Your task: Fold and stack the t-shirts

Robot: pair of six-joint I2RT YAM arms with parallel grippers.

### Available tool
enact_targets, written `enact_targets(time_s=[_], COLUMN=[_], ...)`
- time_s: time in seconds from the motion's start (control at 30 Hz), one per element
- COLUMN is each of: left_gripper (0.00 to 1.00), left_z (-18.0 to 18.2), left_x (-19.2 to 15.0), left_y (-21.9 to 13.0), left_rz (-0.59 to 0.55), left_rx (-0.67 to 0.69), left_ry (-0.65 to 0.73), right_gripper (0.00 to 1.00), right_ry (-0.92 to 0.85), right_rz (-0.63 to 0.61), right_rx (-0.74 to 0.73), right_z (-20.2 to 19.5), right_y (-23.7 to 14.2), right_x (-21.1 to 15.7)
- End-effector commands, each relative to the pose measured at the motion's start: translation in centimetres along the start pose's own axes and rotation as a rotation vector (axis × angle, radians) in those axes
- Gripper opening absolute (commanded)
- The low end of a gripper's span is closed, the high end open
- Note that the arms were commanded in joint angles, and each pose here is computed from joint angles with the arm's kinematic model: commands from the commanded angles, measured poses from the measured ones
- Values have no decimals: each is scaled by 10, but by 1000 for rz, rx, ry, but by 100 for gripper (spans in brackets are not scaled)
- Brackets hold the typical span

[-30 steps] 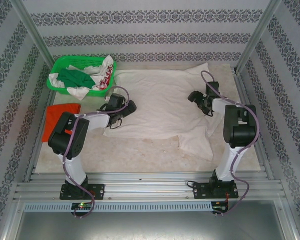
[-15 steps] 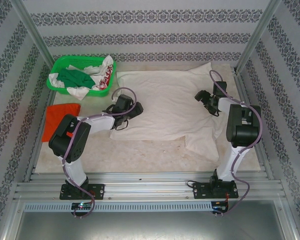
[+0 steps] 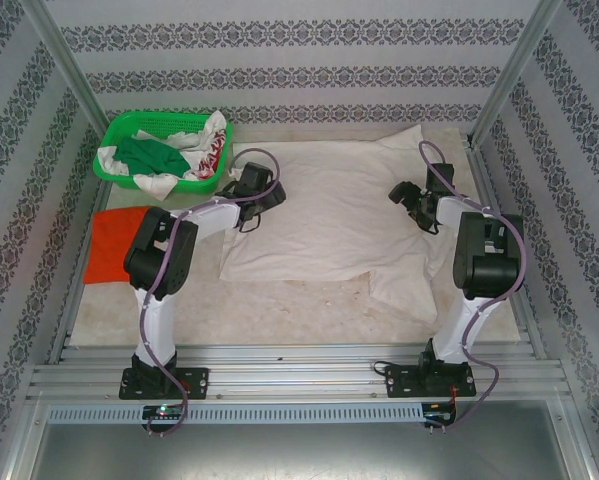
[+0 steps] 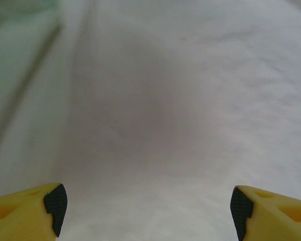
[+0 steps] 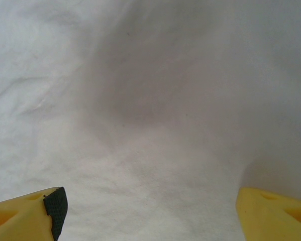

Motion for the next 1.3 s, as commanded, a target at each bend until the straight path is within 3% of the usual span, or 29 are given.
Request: enact_targets(time_s=[0.0,0.27,0.57,0.7,0.83,1.07,1.2,1.27], left_gripper=[86,89,89,91,100,100,78,61], left_z=[24,67,45,45,54,70,72,76], left_x=[9,9,17,-3,-33,-94,-120,-128], left_y=[1,-3,-51,-81,-119,-163,-163,-157], left_rz=[2,23,-33,-33,9,121,188,212], left_rx=[76,140,81,81,126,188,198,213], left_ry=[-21,-76,-9,-8,-39,-140,-243,-285], right_gripper=[88,87,88,88,89,89,89,90], right_ry=[-8,3,-18,-48,-65,-90,-108,-118], right_rz=[-5,-7,-30,-110,-157,-177,-147,-132], right_rx=[8,2,37,54,63,77,103,115], right_z=[-4,-11,-9,-9,-15,-26,-24,-23], right_y=[-10,-13,-33,-63,-93,-123,-126,-126], right_x=[3,1,-4,-9,-22,-43,-52,-55])
Point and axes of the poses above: each hand's point on the last joint's axis, 136 mm out from that joint toward the fingers, its own y axis out along the fingers, its own z axis along the line the jaws close on, x = y × z, the point moved 9 cm from there along -y, back along the fingers, and after that the axes turned 10 degrees about y, right-handed, at the moved point
